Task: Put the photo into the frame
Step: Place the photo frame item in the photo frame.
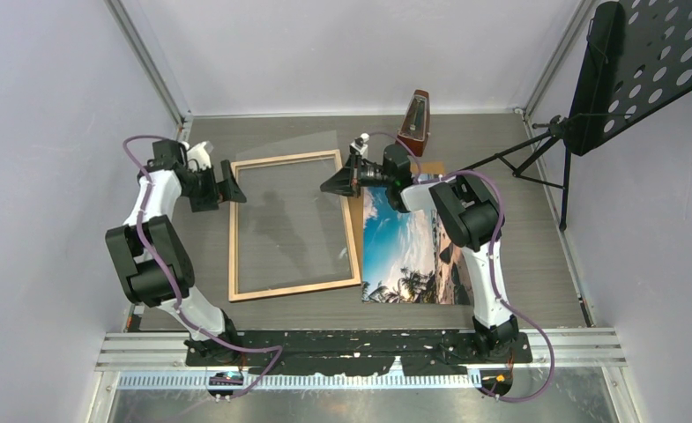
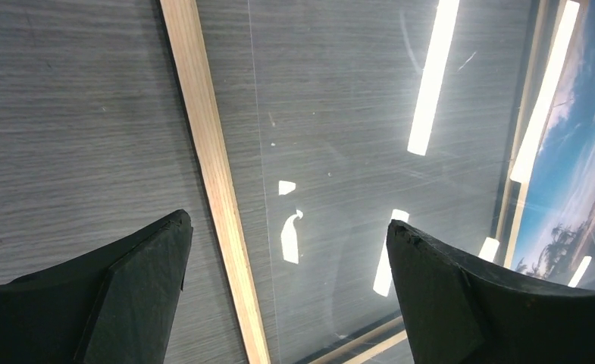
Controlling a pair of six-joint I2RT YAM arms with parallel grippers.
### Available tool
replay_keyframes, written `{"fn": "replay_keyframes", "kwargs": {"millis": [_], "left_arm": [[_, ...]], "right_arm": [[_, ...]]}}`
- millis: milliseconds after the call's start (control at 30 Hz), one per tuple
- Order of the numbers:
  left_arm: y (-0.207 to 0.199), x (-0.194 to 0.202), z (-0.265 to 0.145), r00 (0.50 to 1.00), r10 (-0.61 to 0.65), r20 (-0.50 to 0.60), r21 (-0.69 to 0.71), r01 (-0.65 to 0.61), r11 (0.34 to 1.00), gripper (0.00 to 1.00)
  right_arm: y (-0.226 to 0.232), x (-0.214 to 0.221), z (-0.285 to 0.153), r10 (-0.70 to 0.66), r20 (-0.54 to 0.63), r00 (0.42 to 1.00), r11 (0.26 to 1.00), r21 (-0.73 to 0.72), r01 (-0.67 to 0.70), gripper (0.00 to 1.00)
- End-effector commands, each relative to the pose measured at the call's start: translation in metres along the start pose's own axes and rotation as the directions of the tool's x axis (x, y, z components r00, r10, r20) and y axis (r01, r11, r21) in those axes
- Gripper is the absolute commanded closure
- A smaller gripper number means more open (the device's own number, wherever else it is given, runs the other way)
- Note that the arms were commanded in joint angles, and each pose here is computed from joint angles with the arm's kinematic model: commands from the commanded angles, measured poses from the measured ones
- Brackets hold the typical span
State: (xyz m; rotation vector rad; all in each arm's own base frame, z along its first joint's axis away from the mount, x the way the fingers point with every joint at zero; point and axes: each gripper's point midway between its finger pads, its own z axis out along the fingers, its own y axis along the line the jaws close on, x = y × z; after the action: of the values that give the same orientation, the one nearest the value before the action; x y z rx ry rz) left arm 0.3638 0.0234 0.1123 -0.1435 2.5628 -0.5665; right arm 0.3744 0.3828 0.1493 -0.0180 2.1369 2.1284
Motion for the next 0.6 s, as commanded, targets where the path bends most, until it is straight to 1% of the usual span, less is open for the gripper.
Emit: {"fn": "replay_keyframes", "kwargs": {"millis": [0,67,133,267,367,567], "left_arm": [[0.005,0.008,0.009,1.000,-0.025,-0.002,0.007,0.025,1.000,0.05],[0.010,0.014,0.011,0.999,-0.032,-0.013,-0.013,0.032,0.999,0.08],[0.016,0.020,0.011,0.999,-0.036,-0.025,-0.039,0.035,0.999,0.13],[0.028,0.026,0.009,0.998,-0.060,-0.031,-0.058,0.058,0.997,0.30],[0.034,0.029,0.007,0.996,-0.082,-0.035,-0.054,0.080,0.995,0.39],[0.043,0.043,0.012,0.992,-0.097,-0.084,-0.076,0.090,0.993,0.55]], "right_arm": [[0.014,-0.001,0.003,-0.082,-0.005,0.997,0.996,-0.034,0.081,0.94],[0.012,0.001,0.003,-0.079,-0.007,0.997,0.996,-0.031,0.079,0.94],[0.011,0.002,0.003,-0.079,-0.009,0.997,0.996,-0.030,0.079,0.94],[0.010,0.004,0.003,-0.082,-0.013,0.997,0.996,-0.021,0.082,0.94],[0.007,0.006,0.002,-0.080,-0.014,0.997,0.997,-0.012,0.080,0.94],[0.004,0.007,0.003,-0.072,-0.014,0.997,0.997,-0.008,0.072,0.94]]}}
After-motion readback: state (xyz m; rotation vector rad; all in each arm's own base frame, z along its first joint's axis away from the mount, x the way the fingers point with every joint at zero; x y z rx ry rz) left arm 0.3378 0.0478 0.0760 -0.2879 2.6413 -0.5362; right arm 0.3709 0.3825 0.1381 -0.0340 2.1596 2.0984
